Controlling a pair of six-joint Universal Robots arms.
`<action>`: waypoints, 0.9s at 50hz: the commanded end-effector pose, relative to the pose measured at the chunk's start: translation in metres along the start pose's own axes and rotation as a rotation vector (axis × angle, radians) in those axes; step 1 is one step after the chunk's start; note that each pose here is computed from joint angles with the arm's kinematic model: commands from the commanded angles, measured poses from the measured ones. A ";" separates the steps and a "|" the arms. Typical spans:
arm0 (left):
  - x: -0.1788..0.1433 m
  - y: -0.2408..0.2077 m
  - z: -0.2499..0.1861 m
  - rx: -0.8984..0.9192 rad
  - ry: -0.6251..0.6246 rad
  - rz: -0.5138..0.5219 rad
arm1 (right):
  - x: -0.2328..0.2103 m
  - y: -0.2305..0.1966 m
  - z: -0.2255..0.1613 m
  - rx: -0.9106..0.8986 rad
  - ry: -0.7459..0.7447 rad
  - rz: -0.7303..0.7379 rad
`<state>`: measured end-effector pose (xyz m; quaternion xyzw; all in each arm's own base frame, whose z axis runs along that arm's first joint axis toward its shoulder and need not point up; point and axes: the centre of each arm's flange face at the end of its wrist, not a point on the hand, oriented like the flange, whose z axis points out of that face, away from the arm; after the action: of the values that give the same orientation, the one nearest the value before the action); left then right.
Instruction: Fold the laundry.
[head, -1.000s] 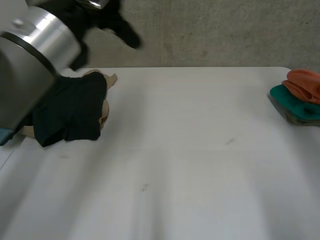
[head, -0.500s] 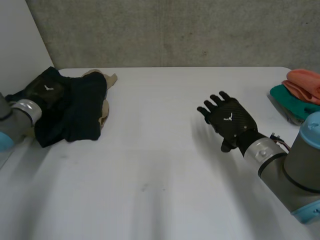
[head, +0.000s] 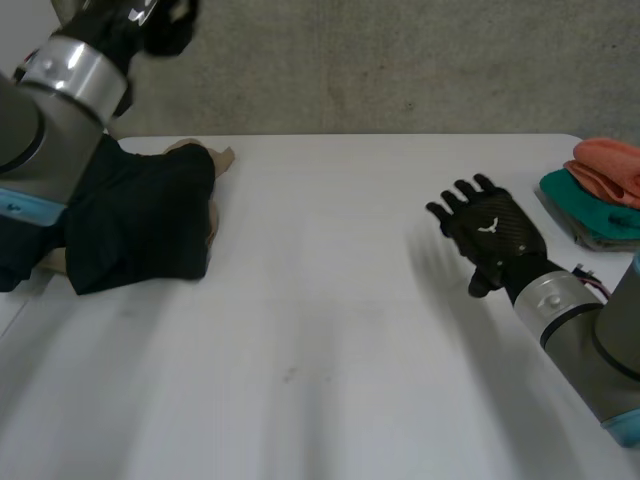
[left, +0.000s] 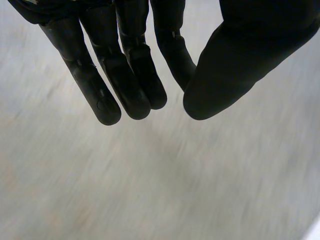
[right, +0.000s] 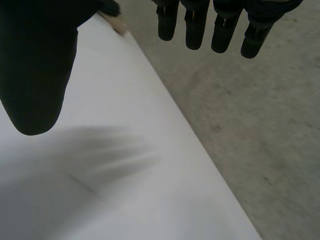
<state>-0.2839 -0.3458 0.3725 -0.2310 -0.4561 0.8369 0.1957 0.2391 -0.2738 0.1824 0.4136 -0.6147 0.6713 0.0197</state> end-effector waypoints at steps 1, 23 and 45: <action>0.079 -0.040 0.000 0.129 0.164 -0.256 | 0.021 0.001 0.000 -0.025 0.109 0.050; -0.020 0.176 -0.083 -0.683 -0.050 0.378 | 0.030 0.014 0.002 -0.055 0.113 0.084; -0.056 0.181 -0.057 -0.556 -0.171 0.459 | 0.025 0.021 0.001 -0.078 0.096 0.084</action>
<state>-0.2134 -0.4351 0.1457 -0.3271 -0.6724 0.6559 -0.1034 0.2125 -0.2917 0.1794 0.3532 -0.6560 0.6661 0.0355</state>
